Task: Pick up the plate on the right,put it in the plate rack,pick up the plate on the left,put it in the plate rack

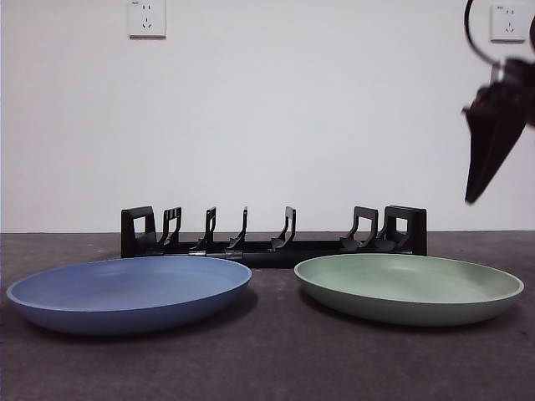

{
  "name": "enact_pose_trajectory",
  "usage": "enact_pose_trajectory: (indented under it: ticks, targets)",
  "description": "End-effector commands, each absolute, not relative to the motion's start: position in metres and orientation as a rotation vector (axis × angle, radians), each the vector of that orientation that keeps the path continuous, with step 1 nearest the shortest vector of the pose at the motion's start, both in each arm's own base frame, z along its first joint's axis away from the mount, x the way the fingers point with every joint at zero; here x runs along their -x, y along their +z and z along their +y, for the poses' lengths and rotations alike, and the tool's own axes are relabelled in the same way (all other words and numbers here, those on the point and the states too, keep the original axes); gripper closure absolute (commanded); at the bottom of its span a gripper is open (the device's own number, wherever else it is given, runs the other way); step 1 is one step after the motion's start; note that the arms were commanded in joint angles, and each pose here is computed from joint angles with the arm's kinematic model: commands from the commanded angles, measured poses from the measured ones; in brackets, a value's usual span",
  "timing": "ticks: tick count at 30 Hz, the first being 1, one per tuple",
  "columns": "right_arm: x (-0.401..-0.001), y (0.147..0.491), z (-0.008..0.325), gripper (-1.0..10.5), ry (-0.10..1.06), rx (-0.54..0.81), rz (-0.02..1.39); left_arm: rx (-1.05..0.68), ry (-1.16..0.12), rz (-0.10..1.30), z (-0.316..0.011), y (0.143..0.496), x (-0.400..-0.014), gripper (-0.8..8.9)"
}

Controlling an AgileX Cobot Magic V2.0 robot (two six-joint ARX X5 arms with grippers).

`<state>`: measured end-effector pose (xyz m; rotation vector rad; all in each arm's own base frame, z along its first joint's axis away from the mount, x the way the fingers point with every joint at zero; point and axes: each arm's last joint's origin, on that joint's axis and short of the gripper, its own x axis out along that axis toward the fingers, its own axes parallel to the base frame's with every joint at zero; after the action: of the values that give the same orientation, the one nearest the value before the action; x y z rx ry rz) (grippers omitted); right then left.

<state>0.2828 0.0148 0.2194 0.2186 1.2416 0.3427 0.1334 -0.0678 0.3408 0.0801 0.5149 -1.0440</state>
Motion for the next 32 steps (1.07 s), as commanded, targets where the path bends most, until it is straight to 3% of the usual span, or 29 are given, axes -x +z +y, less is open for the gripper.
enact_pose_trajectory:
  ticks: [1,10,17,26,32]
  targets:
    - [-0.290,0.207,0.019,4.1,0.350,-0.223,1.270,-0.099,-1.065,0.502,-0.071,0.340,-0.136,1.85]
    - [-0.305,0.178,0.036,4.3,0.390,-0.196,1.316,-0.118,-1.082,0.415,-0.076,0.346,-0.142,1.85]
    - [-0.309,0.168,0.043,7.0,0.397,-0.175,1.332,-0.136,-1.082,0.400,-0.076,0.346,-0.142,1.85]
    - [-0.312,0.164,0.043,9.6,0.390,-0.176,1.326,-0.135,-1.082,0.408,-0.076,0.346,-0.142,1.86]
    - [-0.313,0.164,0.042,9.6,0.369,-0.161,1.321,-0.171,-1.109,0.394,-0.079,0.345,-0.141,1.86]
